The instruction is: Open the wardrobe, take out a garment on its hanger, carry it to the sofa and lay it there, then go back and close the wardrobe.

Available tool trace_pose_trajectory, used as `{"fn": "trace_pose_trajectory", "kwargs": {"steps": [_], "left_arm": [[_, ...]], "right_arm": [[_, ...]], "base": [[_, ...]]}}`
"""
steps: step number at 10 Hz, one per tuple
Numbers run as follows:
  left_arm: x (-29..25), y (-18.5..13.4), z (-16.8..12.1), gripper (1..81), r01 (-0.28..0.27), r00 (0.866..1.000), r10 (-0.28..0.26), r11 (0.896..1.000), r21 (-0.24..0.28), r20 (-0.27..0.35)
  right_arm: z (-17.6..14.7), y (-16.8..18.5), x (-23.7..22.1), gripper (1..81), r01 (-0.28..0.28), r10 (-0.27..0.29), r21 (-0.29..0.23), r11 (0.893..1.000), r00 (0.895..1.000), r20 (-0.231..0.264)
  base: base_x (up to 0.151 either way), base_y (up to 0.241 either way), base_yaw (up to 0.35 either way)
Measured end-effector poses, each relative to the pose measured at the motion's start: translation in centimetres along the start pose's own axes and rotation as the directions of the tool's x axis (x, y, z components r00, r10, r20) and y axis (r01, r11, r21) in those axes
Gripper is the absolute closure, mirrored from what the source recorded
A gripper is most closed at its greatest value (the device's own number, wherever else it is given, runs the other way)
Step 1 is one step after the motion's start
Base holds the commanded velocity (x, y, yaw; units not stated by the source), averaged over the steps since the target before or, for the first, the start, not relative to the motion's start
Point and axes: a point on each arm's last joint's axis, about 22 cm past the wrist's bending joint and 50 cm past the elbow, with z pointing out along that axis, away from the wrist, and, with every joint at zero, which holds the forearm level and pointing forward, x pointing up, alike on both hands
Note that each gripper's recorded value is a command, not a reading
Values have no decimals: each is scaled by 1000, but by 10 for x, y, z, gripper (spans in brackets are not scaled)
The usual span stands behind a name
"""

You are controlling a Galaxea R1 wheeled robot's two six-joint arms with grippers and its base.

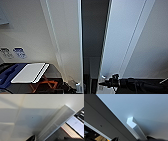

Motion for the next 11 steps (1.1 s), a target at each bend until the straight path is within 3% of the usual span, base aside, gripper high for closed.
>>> {"fn": "trace_pose_trajectory", "kwargs": {"steps": [5,8,9,10,11], "left_arm": [[-50,-10,-74,10,46,999,-44,997,65,-28],[-75,-29,-134,10,106,992,-93,983,151,-88],[-85,-36,-157,10,134,986,-113,973,186,-120],[-132,-26,-177,10,230,973,-225,949,214,-51],[-201,6,-175,10,327,936,-346,922,205,62]], "right_arm": [[-65,-6,-53,10,-18,18,-1,1000,1000,-1],[-112,1,-78,10,-53,53,-45,998,999,2],[-131,6,-86,10,-72,72,-71,995,997,4],[-152,14,-96,10,-95,96,-108,990,995,7],[-178,27,-107,10,-120,124,-164,979,992,12]], "base": [[0,0,0],[0,0,0],[0,0,0],[0,0,0],[0,0,0]]}}
